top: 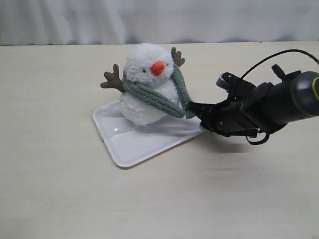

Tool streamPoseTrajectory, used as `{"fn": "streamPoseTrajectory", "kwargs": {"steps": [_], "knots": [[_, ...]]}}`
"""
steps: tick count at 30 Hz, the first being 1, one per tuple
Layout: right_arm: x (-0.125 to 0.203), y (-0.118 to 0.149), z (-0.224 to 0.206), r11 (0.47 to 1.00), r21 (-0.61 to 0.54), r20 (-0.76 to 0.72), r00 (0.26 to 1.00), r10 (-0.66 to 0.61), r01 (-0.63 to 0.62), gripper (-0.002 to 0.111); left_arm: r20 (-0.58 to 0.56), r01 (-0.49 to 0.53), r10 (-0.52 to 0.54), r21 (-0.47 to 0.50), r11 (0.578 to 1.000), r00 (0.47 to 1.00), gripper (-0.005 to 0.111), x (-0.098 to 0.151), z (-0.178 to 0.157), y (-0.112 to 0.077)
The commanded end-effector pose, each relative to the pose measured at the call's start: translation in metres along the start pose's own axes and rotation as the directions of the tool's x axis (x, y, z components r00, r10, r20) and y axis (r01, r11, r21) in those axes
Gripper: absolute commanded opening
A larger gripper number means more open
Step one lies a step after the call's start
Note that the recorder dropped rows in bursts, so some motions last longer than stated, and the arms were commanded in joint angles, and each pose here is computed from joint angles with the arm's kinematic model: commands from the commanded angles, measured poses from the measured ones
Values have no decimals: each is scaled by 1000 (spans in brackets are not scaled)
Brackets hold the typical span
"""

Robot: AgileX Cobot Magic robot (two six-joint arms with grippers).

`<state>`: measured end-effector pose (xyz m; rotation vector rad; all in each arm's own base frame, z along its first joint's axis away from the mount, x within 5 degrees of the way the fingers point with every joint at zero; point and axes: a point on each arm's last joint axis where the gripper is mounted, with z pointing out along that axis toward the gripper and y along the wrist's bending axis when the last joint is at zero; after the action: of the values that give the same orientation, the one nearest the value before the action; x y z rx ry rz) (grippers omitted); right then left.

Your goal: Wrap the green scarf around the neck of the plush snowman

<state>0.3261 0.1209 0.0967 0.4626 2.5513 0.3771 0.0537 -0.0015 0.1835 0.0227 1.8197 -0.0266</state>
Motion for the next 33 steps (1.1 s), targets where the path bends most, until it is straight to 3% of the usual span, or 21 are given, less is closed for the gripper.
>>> {"fn": "streamPoseTrajectory", "kwargs": {"steps": [1,11,18,22,24,28,33], "knots": [[5,0,0,990,-22,-57,988,-142,141,41,11,8,-8,-1,1000,1000,0,0,0,0],[-29,-27,-13,984,-31,-40,983,-179,178,42,11,8,-8,-1,1000,1000,0,0,0,0],[-70,-9,-14,931,-198,-174,924,-340,306,42,11,8,-8,-1,1000,1000,0,0,0,0],[-97,-10,-6,914,-57,-196,893,-404,401,42,11,8,-8,-1,1000,1000,0,0,0,0],[-100,-11,0,899,-45,-219,874,-434,436,42,11,8,-8,-1,1000,1000,0,0,0,0],[-92,-6,17,862,-176,-303,807,-506,475,42,11,8,-8,-1,1000,1000,0,0,0,0],[-92,1,21,845,-252,-277,802,-529,471,42,11,8,-8,-1,1000,1000,0,0,0,0]]}}
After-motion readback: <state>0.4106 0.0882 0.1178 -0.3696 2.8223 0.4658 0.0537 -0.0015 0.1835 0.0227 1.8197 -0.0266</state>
